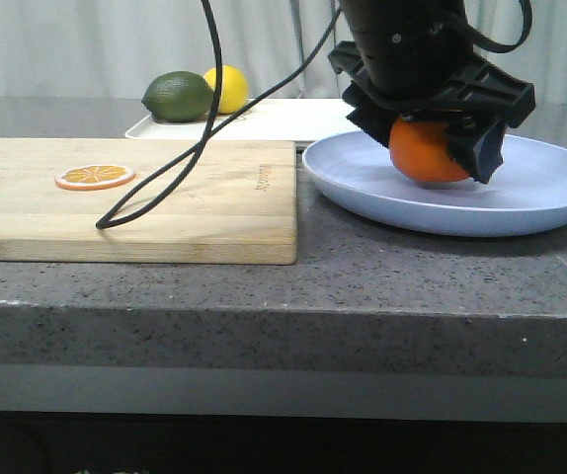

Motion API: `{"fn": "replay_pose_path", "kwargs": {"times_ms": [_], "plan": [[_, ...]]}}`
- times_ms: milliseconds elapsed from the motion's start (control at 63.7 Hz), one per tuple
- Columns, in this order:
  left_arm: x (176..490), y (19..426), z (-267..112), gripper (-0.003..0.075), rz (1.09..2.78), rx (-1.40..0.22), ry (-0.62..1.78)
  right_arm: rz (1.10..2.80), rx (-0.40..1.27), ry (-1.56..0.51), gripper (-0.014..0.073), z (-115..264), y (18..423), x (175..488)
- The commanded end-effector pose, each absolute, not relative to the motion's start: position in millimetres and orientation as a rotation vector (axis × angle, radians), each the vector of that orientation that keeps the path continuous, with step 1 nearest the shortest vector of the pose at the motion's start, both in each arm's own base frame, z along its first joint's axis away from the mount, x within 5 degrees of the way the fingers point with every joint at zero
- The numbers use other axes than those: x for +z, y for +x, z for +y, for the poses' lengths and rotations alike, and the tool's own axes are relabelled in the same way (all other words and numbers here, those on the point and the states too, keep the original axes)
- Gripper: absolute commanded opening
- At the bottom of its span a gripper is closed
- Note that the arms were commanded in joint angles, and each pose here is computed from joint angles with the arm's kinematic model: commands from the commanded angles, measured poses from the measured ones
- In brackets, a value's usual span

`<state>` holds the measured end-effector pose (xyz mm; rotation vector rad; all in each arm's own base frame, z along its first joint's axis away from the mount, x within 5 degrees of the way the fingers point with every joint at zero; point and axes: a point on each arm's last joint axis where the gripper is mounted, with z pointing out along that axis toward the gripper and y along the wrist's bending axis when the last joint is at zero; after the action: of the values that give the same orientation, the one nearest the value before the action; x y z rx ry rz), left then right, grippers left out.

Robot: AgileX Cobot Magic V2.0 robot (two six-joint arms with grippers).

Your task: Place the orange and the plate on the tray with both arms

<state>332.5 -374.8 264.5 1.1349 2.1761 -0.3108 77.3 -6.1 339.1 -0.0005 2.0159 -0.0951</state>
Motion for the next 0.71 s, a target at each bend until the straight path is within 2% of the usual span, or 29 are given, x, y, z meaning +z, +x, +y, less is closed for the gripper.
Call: {"fn": "replay_pose_path", "kwargs": {"times_ms": [0, 314, 487, 691], "plan": [[313, 326, -372, 0.061, 2.045, -0.369, 1.073, 1.942, -0.118, -0.007, 0.0531, -7, 81, 352], [323, 322, -369, 0.0621, 2.044, -0.38, 1.06, 1.942, -0.118, -0.007, 0.0531, -7, 81, 352], [362, 306, -356, 0.0621, 2.017, -0.47, 1.016, 1.942, -0.118, -0.007, 0.0531, -7, 81, 352], [407, 278, -323, 0.0621, 2.009, -0.472, 1.016, 1.942, -0.118, -0.007, 0.0531, -7, 81, 352]]}}
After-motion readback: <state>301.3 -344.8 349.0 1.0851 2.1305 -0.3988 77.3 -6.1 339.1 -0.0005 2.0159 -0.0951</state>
